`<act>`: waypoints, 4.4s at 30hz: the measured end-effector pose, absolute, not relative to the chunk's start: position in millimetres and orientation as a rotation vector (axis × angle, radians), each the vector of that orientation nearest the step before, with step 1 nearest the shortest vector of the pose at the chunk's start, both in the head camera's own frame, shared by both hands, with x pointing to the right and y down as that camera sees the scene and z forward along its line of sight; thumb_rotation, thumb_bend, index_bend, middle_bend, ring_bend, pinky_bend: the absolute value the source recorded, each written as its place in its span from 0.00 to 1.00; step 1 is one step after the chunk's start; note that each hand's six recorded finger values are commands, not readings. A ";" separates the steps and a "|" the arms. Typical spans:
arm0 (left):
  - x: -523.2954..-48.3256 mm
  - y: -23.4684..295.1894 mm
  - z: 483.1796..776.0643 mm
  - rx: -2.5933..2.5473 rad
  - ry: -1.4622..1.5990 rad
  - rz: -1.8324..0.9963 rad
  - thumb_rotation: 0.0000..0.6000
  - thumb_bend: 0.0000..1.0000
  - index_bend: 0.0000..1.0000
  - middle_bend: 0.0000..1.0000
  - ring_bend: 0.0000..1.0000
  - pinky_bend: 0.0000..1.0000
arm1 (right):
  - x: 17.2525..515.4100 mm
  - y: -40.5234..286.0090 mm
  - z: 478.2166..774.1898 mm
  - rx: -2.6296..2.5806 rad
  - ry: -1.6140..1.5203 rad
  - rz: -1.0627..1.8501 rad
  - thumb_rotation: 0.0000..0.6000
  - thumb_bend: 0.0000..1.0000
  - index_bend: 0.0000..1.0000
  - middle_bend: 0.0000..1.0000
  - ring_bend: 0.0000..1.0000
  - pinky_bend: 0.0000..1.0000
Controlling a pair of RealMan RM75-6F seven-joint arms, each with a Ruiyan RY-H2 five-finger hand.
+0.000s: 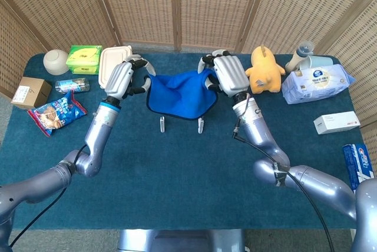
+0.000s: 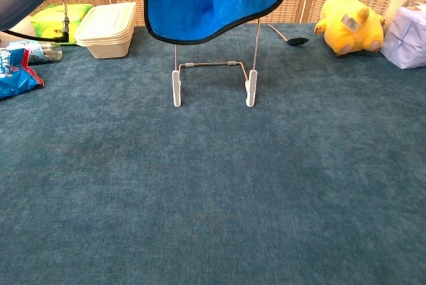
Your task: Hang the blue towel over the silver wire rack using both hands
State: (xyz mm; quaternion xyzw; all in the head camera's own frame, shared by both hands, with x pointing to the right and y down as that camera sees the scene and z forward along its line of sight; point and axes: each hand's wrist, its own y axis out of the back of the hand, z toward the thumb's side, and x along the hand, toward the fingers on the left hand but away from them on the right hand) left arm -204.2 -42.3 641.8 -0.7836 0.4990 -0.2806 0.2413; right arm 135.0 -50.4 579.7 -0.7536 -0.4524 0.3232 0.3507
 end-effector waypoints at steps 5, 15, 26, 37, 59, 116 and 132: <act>-205.7 -39.1 646.6 -2.154 1.369 -0.777 1.00 0.61 0.79 0.48 0.36 0.17 | 135.5 -45.7 583.0 -1.960 -1.164 0.842 1.00 0.49 0.98 0.54 0.48 0.28; -214.5 -37.8 651.7 -2.149 1.388 -0.802 1.00 0.61 0.79 0.48 0.36 0.16 | 132.5 -37.2 590.3 -1.981 -1.157 0.847 1.00 0.49 0.98 0.54 0.48 0.28; -219.1 -35.4 657.7 -2.157 1.402 -0.822 1.00 0.61 0.79 0.48 0.36 0.16 | 135.9 -31.1 600.5 -1.986 -1.151 0.859 1.00 0.49 0.98 0.54 0.48 0.28; -217.7 -31.2 663.3 -2.169 1.395 -0.833 1.00 0.61 0.79 0.48 0.36 0.16 | 141.8 -25.5 608.5 -1.971 -1.121 0.873 1.00 0.49 0.98 0.54 0.48 0.28; -224.5 -27.3 666.3 -2.167 1.402 -0.852 1.00 0.61 0.79 0.48 0.36 0.16 | 157.4 -10.2 631.0 -1.947 -1.046 0.932 1.00 0.49 0.98 0.54 0.48 0.28; -250.6 -14.6 681.2 -2.012 1.078 -1.086 1.00 0.46 0.00 0.00 0.00 0.00 | 168.0 -0.6 639.2 -1.766 -0.736 1.058 1.00 0.24 0.03 0.12 0.00 0.06; -256.4 -13.5 681.8 -1.915 0.931 -1.188 1.00 0.22 0.00 0.00 0.00 0.00 | 171.1 -1.6 637.0 -1.760 -0.736 1.072 1.00 0.19 0.00 0.10 0.00 0.05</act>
